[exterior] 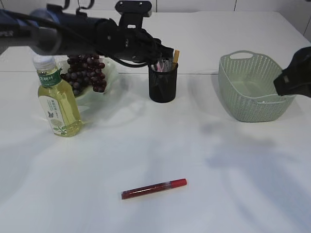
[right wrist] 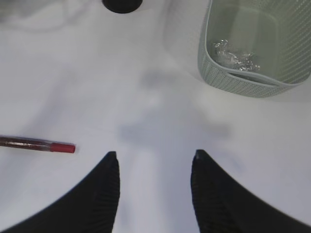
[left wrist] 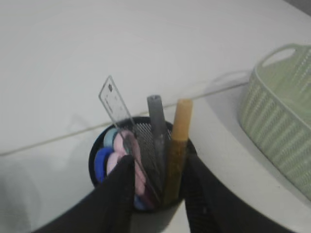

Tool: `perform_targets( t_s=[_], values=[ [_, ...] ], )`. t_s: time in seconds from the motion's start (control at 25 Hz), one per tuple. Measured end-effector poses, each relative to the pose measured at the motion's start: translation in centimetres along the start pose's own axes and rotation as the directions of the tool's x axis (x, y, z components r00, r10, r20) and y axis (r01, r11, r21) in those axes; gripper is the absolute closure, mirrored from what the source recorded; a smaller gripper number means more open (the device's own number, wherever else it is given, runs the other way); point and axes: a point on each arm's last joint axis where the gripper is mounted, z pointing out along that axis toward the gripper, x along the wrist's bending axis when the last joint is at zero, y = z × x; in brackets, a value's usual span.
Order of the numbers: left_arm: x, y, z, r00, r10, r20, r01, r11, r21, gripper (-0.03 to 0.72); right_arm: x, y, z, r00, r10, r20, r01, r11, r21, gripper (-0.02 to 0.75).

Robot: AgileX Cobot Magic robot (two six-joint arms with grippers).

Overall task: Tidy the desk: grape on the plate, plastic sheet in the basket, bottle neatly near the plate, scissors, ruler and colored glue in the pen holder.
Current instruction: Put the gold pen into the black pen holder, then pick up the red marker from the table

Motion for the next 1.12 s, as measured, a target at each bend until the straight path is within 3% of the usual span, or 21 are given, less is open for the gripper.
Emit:
perform_targets(
  t_s=[0.16,0.28,0.4,0.56,0.64,0.96,1.12],
  values=[
    [-0.6,1.7,-3.9,1.0,0.021,0.005,-0.022,0.982,0.19,0.435,0.0,0.0,0.0,1.0,0.008,0.0,-0.008,1.0,-0.004,0.354],
    [-0.9,2.2,-6.9,0.996,0.085,0.03,-0.09,0.933,0.348,0.445,0.1,0.1,0.0,1.0,0.018,-0.006,-0.018,1.0,-0.006,0.354],
    [-1.1,1.7,-9.3,0.984,0.146,0.101,-0.177,0.84,0.514,0.448,0.2,-0.1,0.0,0.998,0.057,-0.026,-0.057,0.998,0.01,0.354],
    [-2.7,-0.3,-11.3,0.94,0.199,0.278,-0.34,0.636,0.693,0.449,0.5,-0.8,-0.1,0.991,0.127,-0.041,-0.123,0.988,0.091,0.354],
    [-4.2,-0.9,-11.7,0.916,0.215,0.338,-0.397,0.593,0.701,0.449,0.5,-1.3,-0.1,0.986,0.166,-0.034,-0.159,0.976,0.149,0.354],
    [-10.8,-3.1,-12.3,0.821,0.293,0.49,-0.568,0.503,0.651,0.44,1.0,-3.3,-0.7,0.972,0.234,-0.022,-0.209,0.903,0.374,0.354],
    [-11.9,-6.1,-12.1,0.791,0.312,0.527,-0.612,0.409,0.677,0.44,1.1,-3.4,-0.7,0.97,0.241,-0.025,-0.213,0.897,0.388,0.354]
  ],
)
